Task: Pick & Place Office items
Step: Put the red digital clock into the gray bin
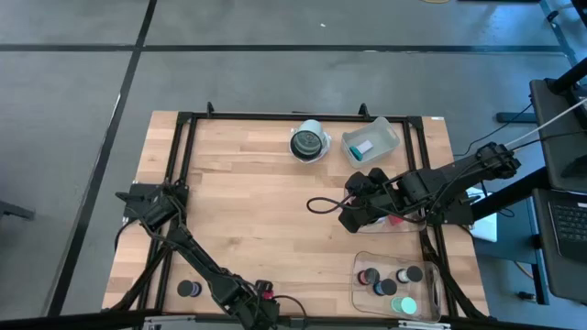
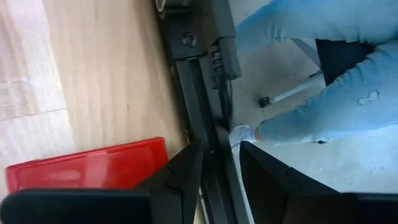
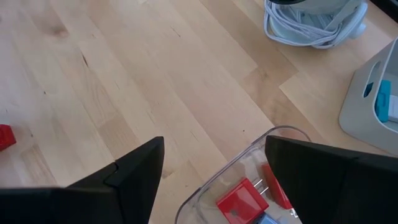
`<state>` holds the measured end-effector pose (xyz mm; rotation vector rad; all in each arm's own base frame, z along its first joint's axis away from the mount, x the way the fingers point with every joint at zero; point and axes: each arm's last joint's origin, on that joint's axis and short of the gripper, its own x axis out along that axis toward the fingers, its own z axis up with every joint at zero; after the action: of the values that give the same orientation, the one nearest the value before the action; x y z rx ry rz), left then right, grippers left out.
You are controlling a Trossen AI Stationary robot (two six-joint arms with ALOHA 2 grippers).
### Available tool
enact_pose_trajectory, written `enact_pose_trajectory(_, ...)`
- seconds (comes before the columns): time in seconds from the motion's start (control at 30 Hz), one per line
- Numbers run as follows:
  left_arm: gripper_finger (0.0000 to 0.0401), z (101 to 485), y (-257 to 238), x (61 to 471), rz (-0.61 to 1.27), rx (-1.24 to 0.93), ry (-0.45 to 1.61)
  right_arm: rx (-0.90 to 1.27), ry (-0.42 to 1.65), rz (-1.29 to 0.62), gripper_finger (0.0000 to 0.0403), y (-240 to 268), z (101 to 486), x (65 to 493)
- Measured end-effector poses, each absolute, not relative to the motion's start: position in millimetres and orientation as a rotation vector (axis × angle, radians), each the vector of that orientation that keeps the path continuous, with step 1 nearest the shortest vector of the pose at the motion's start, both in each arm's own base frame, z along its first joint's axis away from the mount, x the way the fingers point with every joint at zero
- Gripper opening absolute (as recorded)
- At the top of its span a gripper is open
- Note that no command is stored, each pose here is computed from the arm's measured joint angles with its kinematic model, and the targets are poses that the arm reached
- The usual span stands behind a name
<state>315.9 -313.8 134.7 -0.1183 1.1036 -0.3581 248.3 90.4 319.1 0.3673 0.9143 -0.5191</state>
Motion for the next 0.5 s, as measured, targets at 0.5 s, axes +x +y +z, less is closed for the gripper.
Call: enact_pose_trajectory(0.5, 0.0090, 134, -281, 328, -0.254, 0.091, 1.149, 0.366, 0.906, -0.522, 0.0284, 90, 319, 249)
